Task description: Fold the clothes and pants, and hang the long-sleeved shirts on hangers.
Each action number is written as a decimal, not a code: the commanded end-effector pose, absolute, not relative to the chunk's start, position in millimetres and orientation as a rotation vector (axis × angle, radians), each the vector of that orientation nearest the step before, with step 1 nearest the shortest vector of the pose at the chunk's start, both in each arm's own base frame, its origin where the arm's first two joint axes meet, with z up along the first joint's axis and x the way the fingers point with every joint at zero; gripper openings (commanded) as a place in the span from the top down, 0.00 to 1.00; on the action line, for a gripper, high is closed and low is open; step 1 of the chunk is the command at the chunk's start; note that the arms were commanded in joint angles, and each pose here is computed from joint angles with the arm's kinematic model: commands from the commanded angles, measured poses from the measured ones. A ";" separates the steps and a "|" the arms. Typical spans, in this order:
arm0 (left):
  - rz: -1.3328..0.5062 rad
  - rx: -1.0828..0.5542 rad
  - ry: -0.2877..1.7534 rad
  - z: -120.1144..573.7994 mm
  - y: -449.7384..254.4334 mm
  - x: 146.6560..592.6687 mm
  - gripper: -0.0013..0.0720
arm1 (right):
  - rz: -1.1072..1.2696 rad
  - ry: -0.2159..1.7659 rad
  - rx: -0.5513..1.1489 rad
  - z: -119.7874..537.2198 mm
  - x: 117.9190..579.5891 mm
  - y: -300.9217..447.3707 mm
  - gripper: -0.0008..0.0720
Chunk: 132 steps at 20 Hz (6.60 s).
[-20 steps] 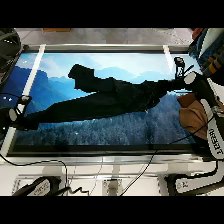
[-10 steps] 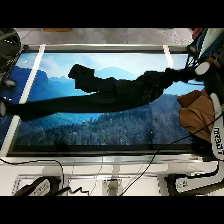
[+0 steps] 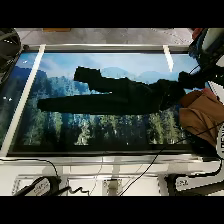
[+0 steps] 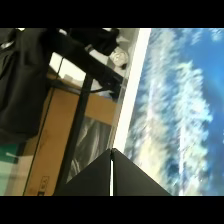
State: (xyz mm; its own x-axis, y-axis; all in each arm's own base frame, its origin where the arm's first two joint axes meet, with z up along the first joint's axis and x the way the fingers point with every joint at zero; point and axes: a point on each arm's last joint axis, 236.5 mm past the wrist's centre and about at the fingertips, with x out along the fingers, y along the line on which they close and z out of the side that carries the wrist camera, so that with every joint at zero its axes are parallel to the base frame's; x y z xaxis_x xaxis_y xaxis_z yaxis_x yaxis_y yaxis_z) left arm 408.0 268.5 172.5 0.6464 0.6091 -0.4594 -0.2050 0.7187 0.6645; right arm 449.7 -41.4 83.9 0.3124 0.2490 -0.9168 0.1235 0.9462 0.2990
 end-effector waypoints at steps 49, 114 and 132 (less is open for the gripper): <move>0.134 -0.328 0.578 166.4 162.8 562.4 0.96 | 0.007 0.786 0.398 115.7 546.9 -37.7 0.95; 0.595 -0.082 1.111 -45.4 280.8 281.4 0.02 | 0.437 1.385 0.596 -49.9 220.0 162.1 0.12; 0.525 -0.016 1.064 -28.2 255.7 308.4 0.02 | 0.413 1.452 0.746 -95.8 250.6 213.0 0.95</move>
State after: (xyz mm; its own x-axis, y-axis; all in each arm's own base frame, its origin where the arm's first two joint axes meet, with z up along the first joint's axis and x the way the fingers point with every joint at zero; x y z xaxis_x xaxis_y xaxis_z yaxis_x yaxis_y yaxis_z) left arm 307.5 256.5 -28.8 0.3731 0.4027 -0.8358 -0.4199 0.8766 0.2349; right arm 235.3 208.7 -103.7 0.0654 0.6581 -0.7501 0.2074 0.7263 0.6554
